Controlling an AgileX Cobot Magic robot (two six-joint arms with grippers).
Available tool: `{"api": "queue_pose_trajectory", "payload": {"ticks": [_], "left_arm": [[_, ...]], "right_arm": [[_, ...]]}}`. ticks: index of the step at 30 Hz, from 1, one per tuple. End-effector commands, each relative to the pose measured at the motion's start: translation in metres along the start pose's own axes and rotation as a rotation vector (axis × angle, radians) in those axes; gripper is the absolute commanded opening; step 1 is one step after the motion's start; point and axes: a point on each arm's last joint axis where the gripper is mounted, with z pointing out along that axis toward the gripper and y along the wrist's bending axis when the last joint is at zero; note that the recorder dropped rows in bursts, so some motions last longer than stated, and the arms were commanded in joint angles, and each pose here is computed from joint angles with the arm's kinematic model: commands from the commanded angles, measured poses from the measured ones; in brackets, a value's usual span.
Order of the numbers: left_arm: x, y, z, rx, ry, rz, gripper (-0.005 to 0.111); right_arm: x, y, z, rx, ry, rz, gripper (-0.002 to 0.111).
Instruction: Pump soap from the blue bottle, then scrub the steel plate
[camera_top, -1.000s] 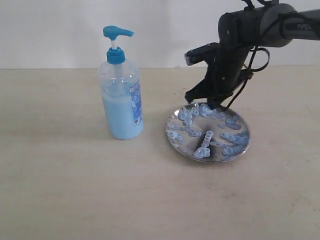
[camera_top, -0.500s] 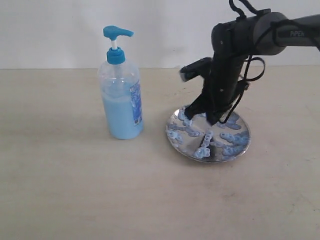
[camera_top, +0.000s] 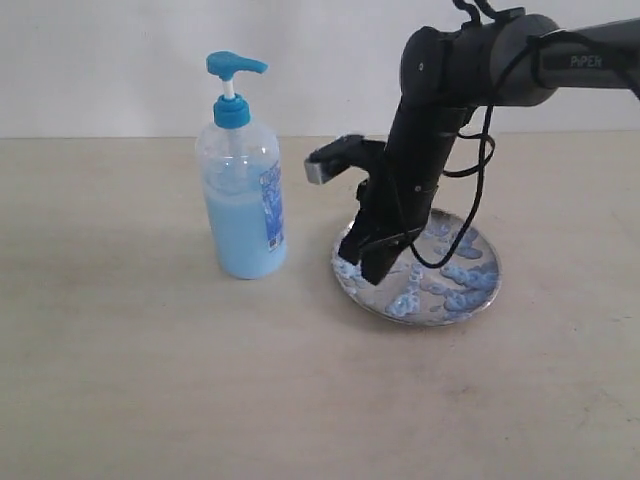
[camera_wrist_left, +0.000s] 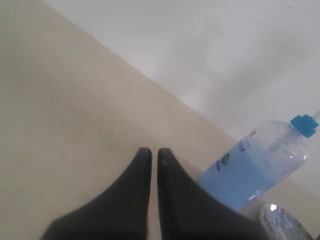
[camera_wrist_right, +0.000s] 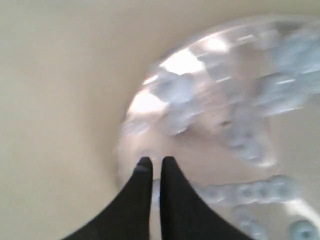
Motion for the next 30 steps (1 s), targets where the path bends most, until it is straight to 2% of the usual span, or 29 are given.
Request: {"api": "queue_pose_trajectory", "payload": {"ticks": [1, 3, 4, 5, 6, 7, 9, 12, 13, 15, 16, 18, 19, 20, 21, 22, 23, 24, 25, 26, 27, 28, 29, 30], "left_arm": [[0.001, 0.000, 0.000, 0.010, 0.001, -0.001, 0.004], [0.001, 0.000, 0.000, 0.010, 0.001, -0.001, 0.004], [0.001, 0.000, 0.000, 0.010, 0.001, -0.001, 0.004], [0.001, 0.000, 0.000, 0.010, 0.001, -0.001, 0.004], [0.001, 0.000, 0.000, 0.010, 0.001, -0.001, 0.004], [0.001, 0.000, 0.000, 0.010, 0.001, -0.001, 0.004], [0.001, 0.000, 0.000, 0.010, 0.001, -0.001, 0.004], [0.001, 0.000, 0.000, 0.010, 0.001, -0.001, 0.004], [0.001, 0.000, 0.000, 0.010, 0.001, -0.001, 0.004], [0.001, 0.000, 0.000, 0.010, 0.001, -0.001, 0.004], [0.001, 0.000, 0.000, 0.010, 0.001, -0.001, 0.004], [0.001, 0.000, 0.000, 0.010, 0.001, -0.001, 0.004], [0.001, 0.000, 0.000, 0.010, 0.001, -0.001, 0.004], [0.001, 0.000, 0.000, 0.010, 0.001, -0.001, 0.004], [0.001, 0.000, 0.000, 0.010, 0.001, -0.001, 0.004], [0.001, 0.000, 0.000, 0.010, 0.001, -0.001, 0.004], [0.001, 0.000, 0.000, 0.010, 0.001, -0.001, 0.004], [0.001, 0.000, 0.000, 0.010, 0.001, -0.001, 0.004], [0.001, 0.000, 0.000, 0.010, 0.001, -0.001, 0.004], [0.001, 0.000, 0.000, 0.010, 0.001, -0.001, 0.004], [0.001, 0.000, 0.000, 0.010, 0.001, -0.001, 0.004], [0.001, 0.000, 0.000, 0.010, 0.001, -0.001, 0.004], [0.001, 0.000, 0.000, 0.010, 0.001, -0.001, 0.004], [0.001, 0.000, 0.000, 0.010, 0.001, -0.001, 0.004]], "right_arm": [[0.024, -0.017, -0.011, 0.198, 0.225, 0.040, 0.000], [0.035, -0.041, -0.023, 0.448, 0.304, 0.141, 0.000], [0.034, -0.052, -0.028, 0.584, 0.266, 0.191, 0.000], [0.027, -0.060, -0.031, 0.674, 0.153, 0.248, 0.000], [0.016, -0.063, -0.031, 0.694, 0.008, 0.288, 0.000], [0.007, -0.062, -0.030, 0.659, -0.122, 0.340, 0.000], [-0.001, -0.049, -0.022, 0.511, -0.167, 0.322, 0.000], [0.013, -0.019, -0.008, 0.200, 0.072, 0.073, 0.000], [0.026, -0.015, -0.005, 0.134, 0.182, 0.052, 0.000], [0.042, -0.028, -0.005, 0.188, 0.247, 0.190, 0.000], [0.050, -0.044, -0.008, 0.290, 0.235, 0.337, 0.000], [0.057, -0.068, -0.017, 0.420, 0.157, 0.502, 0.000], [0.054, -0.075, -0.025, 0.440, 0.059, 0.595, 0.000], [0.049, -0.078, -0.028, 0.407, -0.021, 0.637, 0.000], [0.041, -0.076, -0.031, 0.358, -0.092, 0.621, 0.000], [0.028, -0.069, -0.032, 0.256, -0.184, 0.552, 0.000], [0.019, -0.059, -0.033, 0.176, -0.222, 0.403, 0.000], [0.012, -0.046, -0.032, 0.072, -0.235, 0.269, 0.000], [0.008, -0.028, -0.030, -0.054, -0.226, 0.035, 0.000], [0.013, -0.014, -0.029, -0.156, -0.156, -0.083, 0.000], [0.020, -0.009, -0.023, -0.159, -0.065, -0.120, 0.000], [0.027, -0.014, -0.020, -0.109, 0.006, -0.096, 0.000], [0.045, -0.033, -0.017, 0.067, 0.174, 0.034, 0.000], [0.049, -0.044, -0.017, 0.183, 0.192, 0.144, 0.000]]}}
